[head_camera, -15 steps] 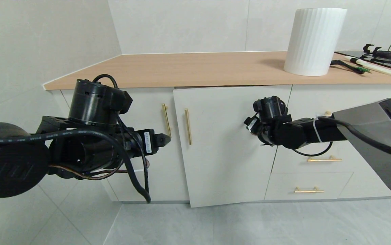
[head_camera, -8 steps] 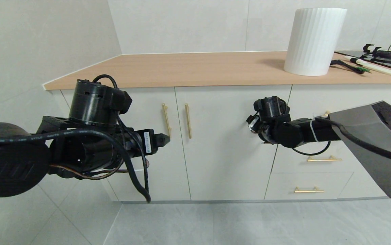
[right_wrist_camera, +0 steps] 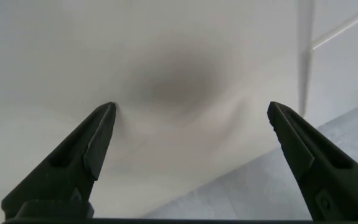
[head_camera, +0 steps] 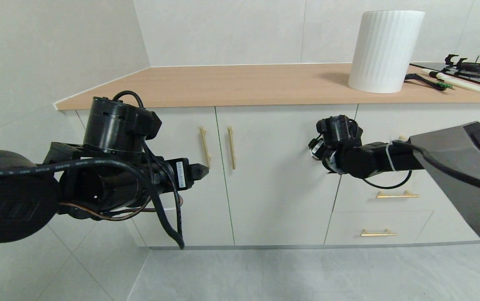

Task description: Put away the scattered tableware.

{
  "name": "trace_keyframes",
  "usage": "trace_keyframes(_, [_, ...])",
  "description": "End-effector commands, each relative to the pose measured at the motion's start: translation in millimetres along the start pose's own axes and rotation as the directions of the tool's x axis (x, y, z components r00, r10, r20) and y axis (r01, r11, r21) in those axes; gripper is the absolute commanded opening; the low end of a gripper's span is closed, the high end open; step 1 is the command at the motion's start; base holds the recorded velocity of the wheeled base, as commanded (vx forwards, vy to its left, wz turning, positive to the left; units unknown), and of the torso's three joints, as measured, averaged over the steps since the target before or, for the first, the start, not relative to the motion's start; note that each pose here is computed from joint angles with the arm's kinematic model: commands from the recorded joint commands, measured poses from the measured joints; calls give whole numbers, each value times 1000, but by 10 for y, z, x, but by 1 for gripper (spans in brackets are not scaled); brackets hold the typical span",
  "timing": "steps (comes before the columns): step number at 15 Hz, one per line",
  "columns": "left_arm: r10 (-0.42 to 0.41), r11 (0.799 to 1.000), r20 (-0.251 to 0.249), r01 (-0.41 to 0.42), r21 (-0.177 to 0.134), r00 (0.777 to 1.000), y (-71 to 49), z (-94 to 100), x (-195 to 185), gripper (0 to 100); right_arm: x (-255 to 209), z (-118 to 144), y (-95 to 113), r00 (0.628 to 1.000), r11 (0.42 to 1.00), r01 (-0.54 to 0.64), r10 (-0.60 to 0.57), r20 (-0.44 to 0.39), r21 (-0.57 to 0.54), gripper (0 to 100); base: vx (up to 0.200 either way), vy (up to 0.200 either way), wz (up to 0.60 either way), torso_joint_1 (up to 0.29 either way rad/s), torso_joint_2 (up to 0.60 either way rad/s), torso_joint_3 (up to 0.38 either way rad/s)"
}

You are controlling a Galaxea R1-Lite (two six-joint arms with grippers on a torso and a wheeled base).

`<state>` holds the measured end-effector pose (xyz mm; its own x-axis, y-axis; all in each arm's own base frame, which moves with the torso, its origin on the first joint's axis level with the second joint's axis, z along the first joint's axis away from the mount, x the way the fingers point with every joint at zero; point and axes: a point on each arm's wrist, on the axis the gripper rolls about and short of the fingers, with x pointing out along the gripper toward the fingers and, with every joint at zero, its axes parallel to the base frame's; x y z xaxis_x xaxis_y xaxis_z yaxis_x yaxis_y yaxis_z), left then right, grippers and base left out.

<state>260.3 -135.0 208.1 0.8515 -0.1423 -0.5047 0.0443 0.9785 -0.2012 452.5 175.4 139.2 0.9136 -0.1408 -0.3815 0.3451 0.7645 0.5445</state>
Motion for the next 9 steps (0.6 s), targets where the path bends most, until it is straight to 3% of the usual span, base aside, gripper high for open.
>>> trace_keyframes(1, [-6, 1000, 20, 6, -8, 1000, 13, 36, -72, 100, -719, 329, 46, 996, 997, -82, 82, -43, -1, 100, 0, 0, 0, 0, 0, 0])
trace_keyframes(4, [34, 999, 68, -32, -24, 997, 166, -6, -372, 100, -1650, 756, -263, 990, 990, -139, 139, -31, -20, 100, 0, 0, 0, 0, 0, 0])
trace_keyframes(6, [71, 997, 106, -68, -35, 992, 308, -113, -645, 100, -2160, 843, -644, 990, 987, -138, 136, -23, -78, 100, 0, 0, 0, 0, 0, 0])
trace_keyframes(7, [98, 995, 117, -95, -31, 988, 478, -324, -890, 100, -2637, 866, -1045, 988, 978, -156, 157, -8, -139, 100, 0, 0, 0, 0, 0, 0])
trace_keyframes(9, [142, 990, 172, -139, -26, 975, 757, -658, -1281, 100, -3140, 798, -1632, 984, 952, -159, 174, 36, -263, 100, 0, 0, 0, 0, 0, 0])
